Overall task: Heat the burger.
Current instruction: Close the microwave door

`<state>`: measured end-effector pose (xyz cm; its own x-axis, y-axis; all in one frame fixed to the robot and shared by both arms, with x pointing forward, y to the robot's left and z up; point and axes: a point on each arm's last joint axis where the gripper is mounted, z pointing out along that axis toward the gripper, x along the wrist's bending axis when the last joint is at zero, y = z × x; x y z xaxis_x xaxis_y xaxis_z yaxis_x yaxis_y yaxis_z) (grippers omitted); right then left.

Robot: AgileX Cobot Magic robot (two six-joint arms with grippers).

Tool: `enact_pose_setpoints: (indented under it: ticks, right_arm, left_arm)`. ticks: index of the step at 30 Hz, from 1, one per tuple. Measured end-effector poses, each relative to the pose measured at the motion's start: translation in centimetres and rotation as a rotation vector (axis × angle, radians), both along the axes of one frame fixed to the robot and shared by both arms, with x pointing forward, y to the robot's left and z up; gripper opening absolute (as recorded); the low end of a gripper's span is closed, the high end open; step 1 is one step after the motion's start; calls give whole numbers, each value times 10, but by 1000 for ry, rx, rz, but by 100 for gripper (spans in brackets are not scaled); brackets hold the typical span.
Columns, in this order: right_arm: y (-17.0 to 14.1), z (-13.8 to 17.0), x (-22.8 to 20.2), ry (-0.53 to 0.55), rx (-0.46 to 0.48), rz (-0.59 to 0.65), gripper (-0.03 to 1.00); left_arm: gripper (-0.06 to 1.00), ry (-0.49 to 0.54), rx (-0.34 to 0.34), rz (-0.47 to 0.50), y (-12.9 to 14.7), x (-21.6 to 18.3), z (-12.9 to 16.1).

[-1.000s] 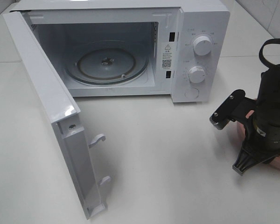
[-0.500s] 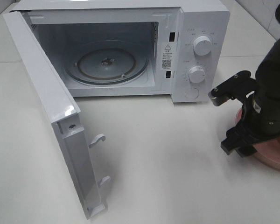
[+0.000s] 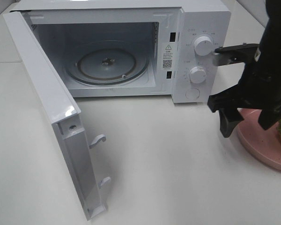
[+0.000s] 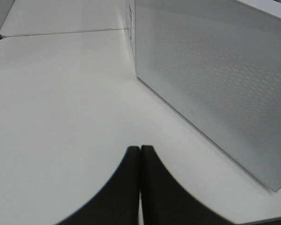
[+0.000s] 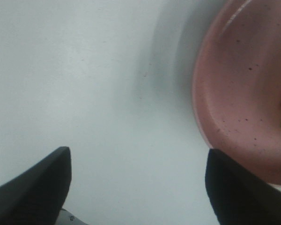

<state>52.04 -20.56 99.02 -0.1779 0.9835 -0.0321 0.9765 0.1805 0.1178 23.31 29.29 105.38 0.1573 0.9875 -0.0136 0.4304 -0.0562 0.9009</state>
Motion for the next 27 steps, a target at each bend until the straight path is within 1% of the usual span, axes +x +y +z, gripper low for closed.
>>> enact_pose_setpoints:
  ticks: [1, 2, 3, 4, 5, 6, 7, 8, 9, 10, 11, 12, 13, 14, 16, 17, 19, 22, 24, 25, 27]
  right_arm:
    - [0, 0, 0, 0, 0, 0, 76]
    - [-14, 8, 0, -7, 2, -46, 76]
    - [-21, 13, -1, -9, 1, -68, 76]
    - [-21, 13, -1, -9, 1, -68, 76]
    - [-33, 22, -4, -14, 1, -106, 76]
    - [-39, 28, -6, -24, 3, -125, 76]
    - [-39, 28, -6, -24, 3, -125, 76]
    - [-48, 39, -11, -47, 6, -151, 76]
    - [-48, 39, -11, -47, 6, -151, 76]
    - [-54, 54, -19, -99, 8, -160, 76]
    - [-56, 62, -24, -126, 11, -160, 76]
    - [-56, 62, -24, -126, 11, -160, 76]
    - [-58, 75, -37, -175, 21, -160, 76]
    - [-58, 75, -37, -175, 21, -160, 76]
    - [-62, 87, -60, -232, 36, -164, 76]
    - [-62, 87, -60, -232, 36, -164, 76]
    - [-68, 90, -94, -275, 46, -164, 76]
    - [-69, 89, -103, -281, 48, -165, 76]
    - [-74, 82, -128, -298, 51, -165, 76]
    - [-74, 82, -128, -298, 51, -165, 76]
    - [-78, 70, -157, -321, 57, -165, 76]
  left_arm:
    - [0, 0, 0, 0, 0, 0, 0]
    - [0, 0, 0, 0, 0, 0, 0]
    - [0, 0, 0, 0, 0, 0, 0]
    - [0, 0, 0, 0, 0, 0, 0]
    - [0, 0, 0, 0, 0, 0, 0]
    - [0, 0, 0, 0, 0, 0, 0]
    - [0, 0, 0, 0, 0, 0, 0]
    - [0, 0, 0, 0, 0, 0, 0]
    - [0, 0, 0, 0, 0, 0, 0]
    - [0, 0, 0, 0, 0, 0, 0]
    - [0, 0, 0, 0, 0, 0, 0]
    - [0, 0, 0, 0, 0, 0, 0]
    - [0, 0, 0, 0, 0, 0, 0]
    - [0, 0, 0, 0, 0, 0, 0]
    - [0, 0, 0, 0, 0, 0, 0]
    - [0, 0, 0, 0, 0, 0, 0]
    - [0, 0, 0, 0, 0, 0, 0]
    - [0, 0, 0, 0, 0, 0, 0]
    - [0, 0, 0, 0, 0, 0, 0]
    - [0, 0, 0, 0, 0, 0, 0]
    - [0, -1, 0, 0, 0, 0, 0]
